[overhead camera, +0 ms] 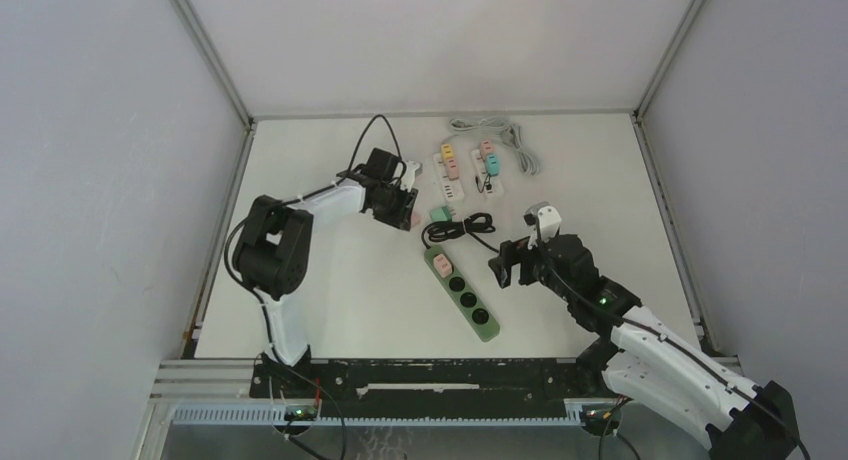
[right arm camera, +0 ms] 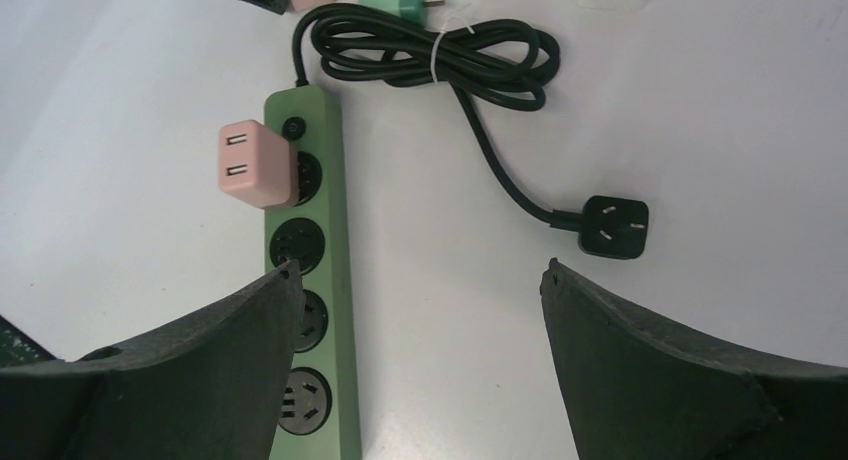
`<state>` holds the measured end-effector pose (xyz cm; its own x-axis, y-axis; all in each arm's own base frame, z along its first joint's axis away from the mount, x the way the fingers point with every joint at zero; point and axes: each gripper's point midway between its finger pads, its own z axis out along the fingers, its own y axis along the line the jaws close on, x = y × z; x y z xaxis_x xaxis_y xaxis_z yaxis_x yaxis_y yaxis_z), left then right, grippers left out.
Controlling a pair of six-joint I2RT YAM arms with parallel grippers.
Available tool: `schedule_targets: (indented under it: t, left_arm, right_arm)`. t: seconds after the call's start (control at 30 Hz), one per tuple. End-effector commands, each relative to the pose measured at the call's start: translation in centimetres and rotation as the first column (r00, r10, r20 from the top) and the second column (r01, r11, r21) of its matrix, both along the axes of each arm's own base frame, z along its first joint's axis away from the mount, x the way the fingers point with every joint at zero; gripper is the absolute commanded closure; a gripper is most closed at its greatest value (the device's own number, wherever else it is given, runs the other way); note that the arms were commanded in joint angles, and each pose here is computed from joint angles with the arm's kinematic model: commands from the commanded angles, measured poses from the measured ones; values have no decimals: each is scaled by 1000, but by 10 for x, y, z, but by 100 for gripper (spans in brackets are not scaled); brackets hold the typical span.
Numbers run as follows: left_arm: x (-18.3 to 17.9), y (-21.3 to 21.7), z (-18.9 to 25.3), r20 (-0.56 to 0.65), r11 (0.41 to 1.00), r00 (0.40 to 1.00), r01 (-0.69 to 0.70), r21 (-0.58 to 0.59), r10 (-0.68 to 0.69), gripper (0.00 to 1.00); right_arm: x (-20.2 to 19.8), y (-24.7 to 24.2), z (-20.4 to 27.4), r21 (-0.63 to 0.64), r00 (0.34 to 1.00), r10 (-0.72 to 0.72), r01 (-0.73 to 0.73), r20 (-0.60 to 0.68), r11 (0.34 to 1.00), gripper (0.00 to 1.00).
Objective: Insert the plug
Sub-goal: Pick up the plug from the center of the board.
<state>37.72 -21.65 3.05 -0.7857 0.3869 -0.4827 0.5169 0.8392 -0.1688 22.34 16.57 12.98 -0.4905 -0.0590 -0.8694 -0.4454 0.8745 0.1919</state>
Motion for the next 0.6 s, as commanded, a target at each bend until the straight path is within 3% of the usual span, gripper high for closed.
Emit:
schedule_targets:
  t: [0.0, 0.17, 0.4, 0.57]
  left_arm:
    - [2, 2, 32, 99, 991, 989, -99, -94, 108, 64]
    - [-7, 2, 40, 155, 977, 977, -118, -178, 146, 64]
    - [-27, 2, 38, 140, 957, 973, -145, -253, 185, 65]
    - [-49, -3, 54, 219, 934, 961, -82, -348, 166, 65]
  right_arm:
    - [1, 21, 33, 80, 999, 33, -35, 25, 996, 7]
    - [-1, 39, 40, 110, 998, 54, -53, -13, 993, 8]
    - [-7, 65, 44, 108, 994, 92, -85, -65, 991, 8]
    - [-5, 79, 54, 167, 990, 73, -52, -121, 985, 7]
